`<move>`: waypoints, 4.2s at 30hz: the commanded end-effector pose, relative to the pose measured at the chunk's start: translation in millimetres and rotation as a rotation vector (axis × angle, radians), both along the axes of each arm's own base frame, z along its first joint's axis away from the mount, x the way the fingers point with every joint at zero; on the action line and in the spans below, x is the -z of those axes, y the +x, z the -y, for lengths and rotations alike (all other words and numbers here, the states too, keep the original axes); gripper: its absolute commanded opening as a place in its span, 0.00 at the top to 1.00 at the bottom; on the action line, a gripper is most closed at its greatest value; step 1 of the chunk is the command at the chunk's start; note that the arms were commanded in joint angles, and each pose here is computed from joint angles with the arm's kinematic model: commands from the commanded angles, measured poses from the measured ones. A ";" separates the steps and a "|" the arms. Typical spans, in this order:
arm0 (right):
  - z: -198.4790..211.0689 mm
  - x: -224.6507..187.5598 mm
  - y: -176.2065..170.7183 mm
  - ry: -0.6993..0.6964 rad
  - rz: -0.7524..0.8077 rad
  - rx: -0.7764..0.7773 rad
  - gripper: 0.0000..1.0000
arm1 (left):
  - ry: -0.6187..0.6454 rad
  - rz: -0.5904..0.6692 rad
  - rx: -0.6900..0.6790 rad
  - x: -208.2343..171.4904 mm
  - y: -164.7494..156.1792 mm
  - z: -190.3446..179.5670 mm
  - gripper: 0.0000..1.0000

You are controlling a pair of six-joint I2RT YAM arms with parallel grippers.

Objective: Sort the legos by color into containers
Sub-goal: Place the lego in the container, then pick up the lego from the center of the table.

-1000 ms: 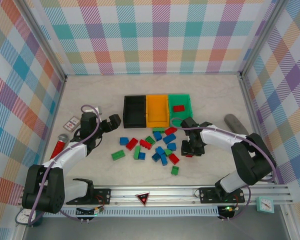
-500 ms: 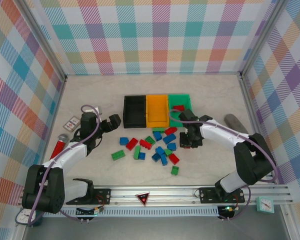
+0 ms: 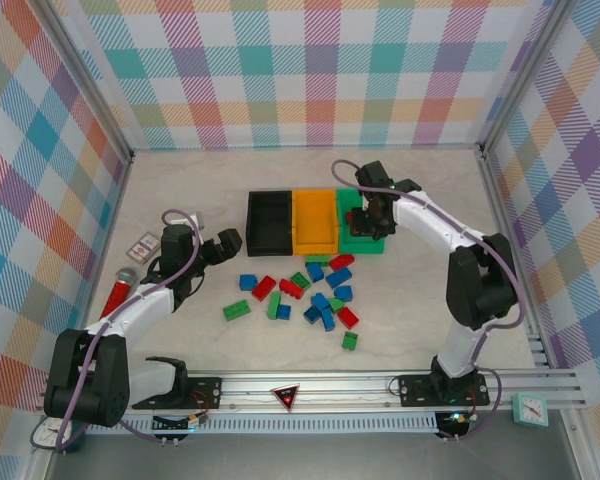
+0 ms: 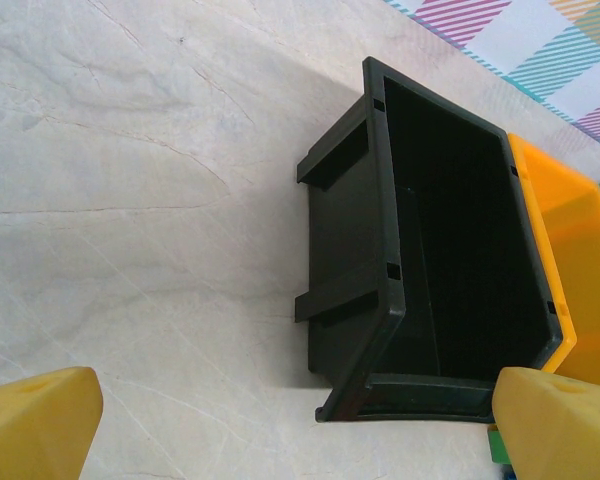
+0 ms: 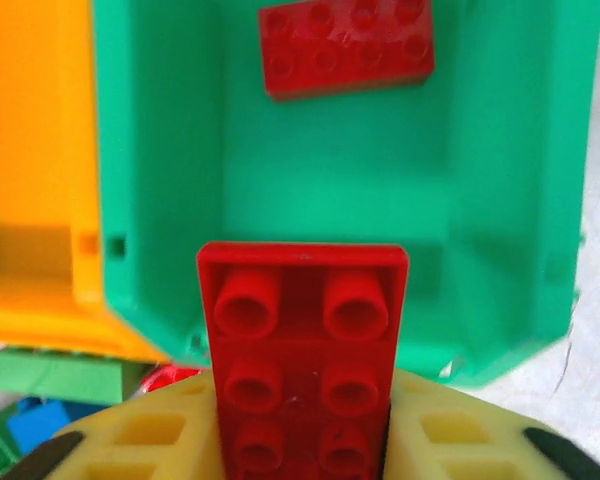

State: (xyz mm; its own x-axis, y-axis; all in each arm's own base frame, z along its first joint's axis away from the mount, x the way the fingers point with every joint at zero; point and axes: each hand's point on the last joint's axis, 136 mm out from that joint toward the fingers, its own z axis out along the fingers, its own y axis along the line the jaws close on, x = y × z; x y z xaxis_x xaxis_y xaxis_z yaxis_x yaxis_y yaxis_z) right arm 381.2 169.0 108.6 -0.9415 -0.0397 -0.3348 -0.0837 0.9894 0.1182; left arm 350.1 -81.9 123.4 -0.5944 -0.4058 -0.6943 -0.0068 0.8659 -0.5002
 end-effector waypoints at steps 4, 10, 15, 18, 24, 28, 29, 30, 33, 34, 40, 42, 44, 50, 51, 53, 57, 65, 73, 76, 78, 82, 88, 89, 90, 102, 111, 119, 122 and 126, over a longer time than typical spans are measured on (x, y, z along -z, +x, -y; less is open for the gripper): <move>-4.6 -1.8 3.5 0.013 -0.032 -0.033 0.43 | 0.012 0.031 0.023 -11.4 4.4 5.2 0.00; -4.8 -10.5 -16.8 0.076 -0.009 -0.036 0.43 | 0.008 0.026 0.027 -8.8 5.0 6.2 0.00; 2.5 -11.8 -37.6 0.098 0.037 -0.055 0.42 | -0.001 0.036 0.021 -9.9 4.0 5.8 0.00; 7.5 -9.4 -45.4 0.105 0.083 -0.065 0.42 | 0.015 0.043 0.001 -11.9 3.0 1.6 0.00; 3.5 2.0 -54.4 0.161 0.144 -0.097 0.42 | 0.069 0.043 -0.074 -28.1 -2.5 -15.3 0.00; 9.2 8.0 -55.5 0.120 0.167 -0.131 0.41 | 0.080 0.017 -0.119 -31.7 -12.4 -24.2 0.00; 12.2 7.8 -55.4 0.110 0.183 -0.125 0.41 | 0.069 0.002 -0.118 -31.4 -16.6 -23.2 0.00; 12.2 6.2 -55.6 0.124 0.202 -0.116 0.41 | 0.055 -0.010 -0.110 -30.8 -21.6 -21.3 0.00; 3.2 5.3 -58.7 0.198 0.250 -0.136 0.41 | 0.023 -0.057 -0.104 -28.7 -38.9 -18.1 0.00; 2.1 7.3 -59.9 0.210 0.256 -0.139 0.41 | 0.022 -0.069 -0.101 -28.3 -44.2 -17.3 0.00; -1.7 26.8 -68.7 0.269 0.260 -0.129 0.40 | -0.007 -0.175 -0.077 -15.2 -83.7 -9.4 0.02; -1.0 29.6 -69.6 0.265 0.254 -0.126 0.41 | -0.007 -0.196 -0.048 -13.8 -93.6 -2.8 0.03; 0.5 30.5 -69.0 0.259 0.261 -0.119 0.40 | -0.009 -0.219 -0.011 -11.7 -102.8 6.0 0.05; 2.7 34.4 -69.0 0.256 0.268 -0.106 0.40 | 0.040 -0.256 0.086 -4.2 -120.5 33.3 0.06; 3.0 34.7 -68.6 0.255 0.268 -0.105 0.40 | 0.051 -0.264 0.099 -2.0 -122.2 37.7 0.07; 3.1 36.2 -68.7 0.254 0.266 -0.104 0.40 | 0.077 -0.276 0.150 0.5 -125.7 51.9 0.08; 1.6 38.0 -68.0 0.258 0.261 -0.105 0.39 | 0.147 -0.284 0.244 1.5 -129.5 77.8 0.08; 10.2 34.0 -66.8 0.215 0.284 -0.093 0.39 | 0.252 -0.358 0.369 11.3 -128.7 124.0 0.09; 10.0 37.9 -66.4 0.212 0.276 -0.093 0.38 | 0.437 -0.441 0.491 21.2 -118.9 155.6 0.06; 9.8 38.6 -66.0 0.211 0.275 -0.091 0.38 | 0.513 -0.489 0.518 32.1 -116.1 163.7 0.06; 9.5 37.6 -65.6 0.217 0.276 -0.086 0.38 | 0.544 -0.522 0.511 43.8 -112.4 165.2 0.06; 6.6 36.3 -66.2 0.238 0.278 -0.088 0.38 | 0.563 -0.543 0.562 55.1 -111.0 182.4 0.08; 7.0 35.4 -65.6 0.235 0.282 -0.088 0.38 | 0.645 -0.557 0.590 60.0 -105.9 184.5 0.09; 7.0 35.3 -65.4 0.234 0.283 -0.089 0.38 | 0.661 -0.564 0.592 61.9 -104.8 183.4 0.09; 7.3 35.5 -65.1 0.233 0.282 -0.087 0.38 | 0.672 -0.572 0.597 63.9 -104.7 183.3 0.09; 6.6 38.6 -63.6 0.229 0.275 -0.089 0.38 | 0.732 -0.602 0.623 77.5 -98.0 185.1 0.14; 7.6 38.6 -64.2 0.223 0.276 -0.087 0.38 | 0.730 -0.635 0.611 91.3 -100.4 183.3 0.23; 9.0 38.2 -64.3 0.219 0.280 -0.084 0.38 | 0.745 -0.609 0.586 83.3 -97.6 177.6 0.32; 9.2 37.6 -64.3 0.220 0.282 -0.081 0.38 | 0.728 -0.577 0.578 70.5 -94.7 179.0 0.34; 8.9 35.9 -64.0 0.228 0.287 -0.076 0.38 | 0.681 -0.519 0.570 46.0 -91.9 184.0 0.35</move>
